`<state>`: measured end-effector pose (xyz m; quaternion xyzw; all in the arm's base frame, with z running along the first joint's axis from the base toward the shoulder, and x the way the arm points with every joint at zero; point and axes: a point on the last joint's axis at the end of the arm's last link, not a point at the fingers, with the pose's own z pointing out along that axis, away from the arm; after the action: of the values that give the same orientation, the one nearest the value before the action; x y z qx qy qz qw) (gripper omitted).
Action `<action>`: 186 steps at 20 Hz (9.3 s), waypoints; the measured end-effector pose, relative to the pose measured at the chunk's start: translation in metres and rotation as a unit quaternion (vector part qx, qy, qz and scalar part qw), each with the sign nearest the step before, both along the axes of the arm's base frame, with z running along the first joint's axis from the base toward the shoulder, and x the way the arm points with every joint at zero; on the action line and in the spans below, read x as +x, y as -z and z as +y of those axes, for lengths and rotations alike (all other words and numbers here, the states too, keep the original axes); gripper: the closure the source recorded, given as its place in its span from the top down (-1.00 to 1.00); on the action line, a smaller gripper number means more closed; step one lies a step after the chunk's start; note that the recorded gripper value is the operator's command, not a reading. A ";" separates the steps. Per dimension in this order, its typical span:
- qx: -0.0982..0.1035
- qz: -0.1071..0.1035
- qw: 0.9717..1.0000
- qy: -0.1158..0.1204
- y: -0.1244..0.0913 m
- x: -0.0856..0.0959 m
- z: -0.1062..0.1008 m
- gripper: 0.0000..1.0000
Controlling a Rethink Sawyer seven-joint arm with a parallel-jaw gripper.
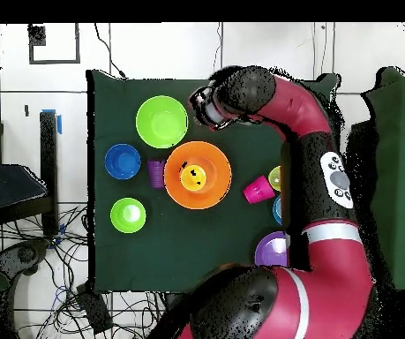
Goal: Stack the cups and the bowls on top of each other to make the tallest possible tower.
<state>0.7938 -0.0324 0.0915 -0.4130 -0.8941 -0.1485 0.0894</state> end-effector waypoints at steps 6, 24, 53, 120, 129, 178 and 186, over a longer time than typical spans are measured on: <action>0.018 -0.017 1.000 0.006 0.001 0.006 0.002 1.00; 0.038 -0.031 0.999 -0.020 0.053 0.002 0.045 1.00; 0.006 -0.021 0.998 -0.056 0.097 -0.019 0.049 1.00; -0.006 -0.076 0.996 -0.046 0.137 -0.008 0.055 -1.00; -0.006 -0.076 0.996 -0.046 0.136 -0.009 0.056 -1.00; 0.005 -0.104 0.994 -0.041 0.017 -0.044 0.038 -1.00; 0.001 -0.115 0.992 -0.049 0.004 -0.060 0.044 -1.00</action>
<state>0.7338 0.0121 0.0873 -0.3490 -0.9174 -0.1912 -0.0063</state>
